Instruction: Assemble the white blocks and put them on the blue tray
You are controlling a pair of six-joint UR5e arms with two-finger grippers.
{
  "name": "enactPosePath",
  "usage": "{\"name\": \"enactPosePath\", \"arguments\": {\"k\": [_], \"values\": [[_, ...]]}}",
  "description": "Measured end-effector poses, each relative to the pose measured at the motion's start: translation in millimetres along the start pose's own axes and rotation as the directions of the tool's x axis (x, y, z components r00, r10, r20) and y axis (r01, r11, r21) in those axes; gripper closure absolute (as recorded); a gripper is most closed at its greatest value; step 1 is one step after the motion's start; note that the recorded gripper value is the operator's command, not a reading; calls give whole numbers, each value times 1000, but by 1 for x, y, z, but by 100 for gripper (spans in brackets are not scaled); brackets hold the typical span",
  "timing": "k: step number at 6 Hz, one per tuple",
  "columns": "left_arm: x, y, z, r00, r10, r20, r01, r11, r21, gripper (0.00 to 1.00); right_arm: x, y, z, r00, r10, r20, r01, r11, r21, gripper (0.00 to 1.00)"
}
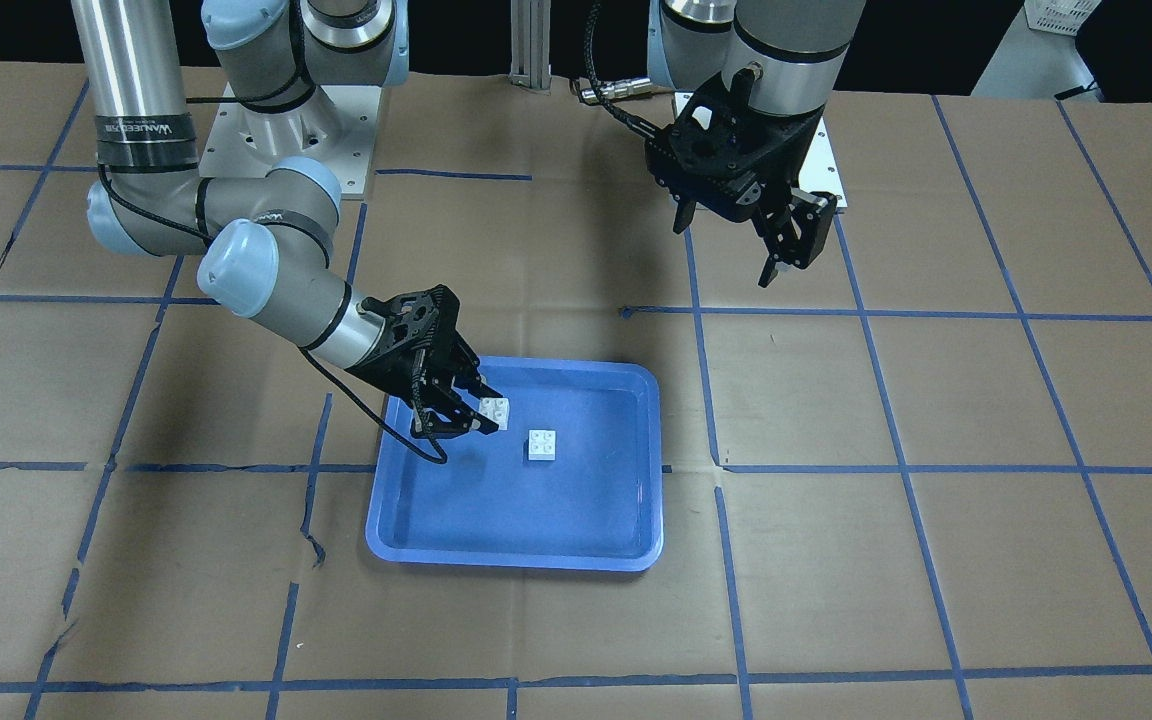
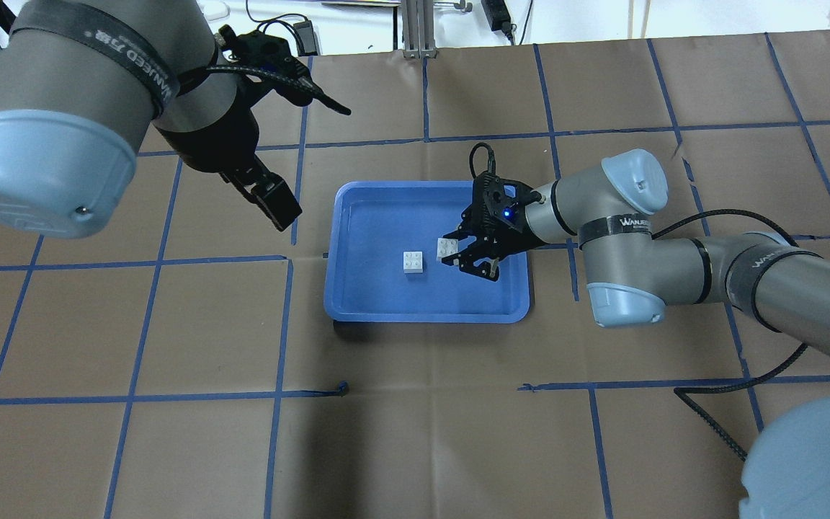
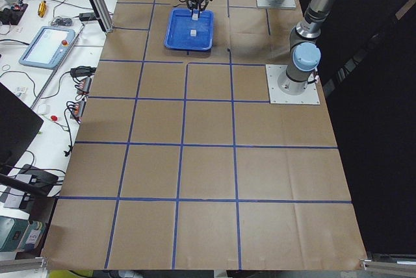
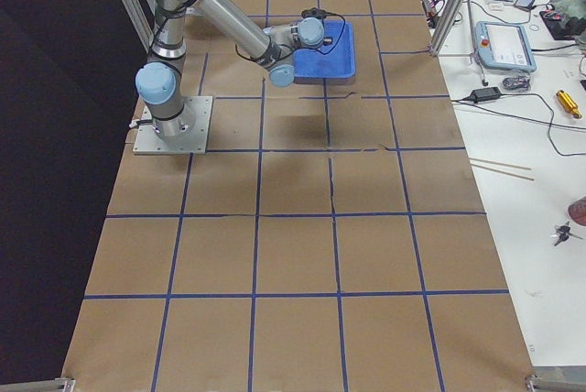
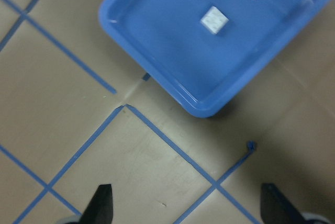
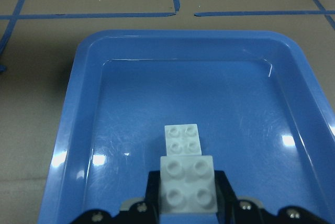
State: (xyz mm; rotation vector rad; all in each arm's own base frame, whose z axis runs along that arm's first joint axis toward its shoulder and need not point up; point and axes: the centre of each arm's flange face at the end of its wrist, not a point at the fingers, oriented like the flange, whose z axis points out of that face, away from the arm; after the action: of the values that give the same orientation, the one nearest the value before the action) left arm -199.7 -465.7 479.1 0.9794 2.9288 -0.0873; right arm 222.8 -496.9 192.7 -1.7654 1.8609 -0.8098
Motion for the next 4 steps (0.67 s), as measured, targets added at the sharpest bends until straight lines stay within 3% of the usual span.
{"name": "enactPosePath", "arguments": {"k": [2,4], "values": [[-2,0,-9,958,-286,13,286,958,30,1,3,13,19,999,-32,-17,32,999,2,86],[-3,0,-14,925,-381,14,379,923,63,0,7,23,32,999,-44,-28,44,999,2,86]]}}
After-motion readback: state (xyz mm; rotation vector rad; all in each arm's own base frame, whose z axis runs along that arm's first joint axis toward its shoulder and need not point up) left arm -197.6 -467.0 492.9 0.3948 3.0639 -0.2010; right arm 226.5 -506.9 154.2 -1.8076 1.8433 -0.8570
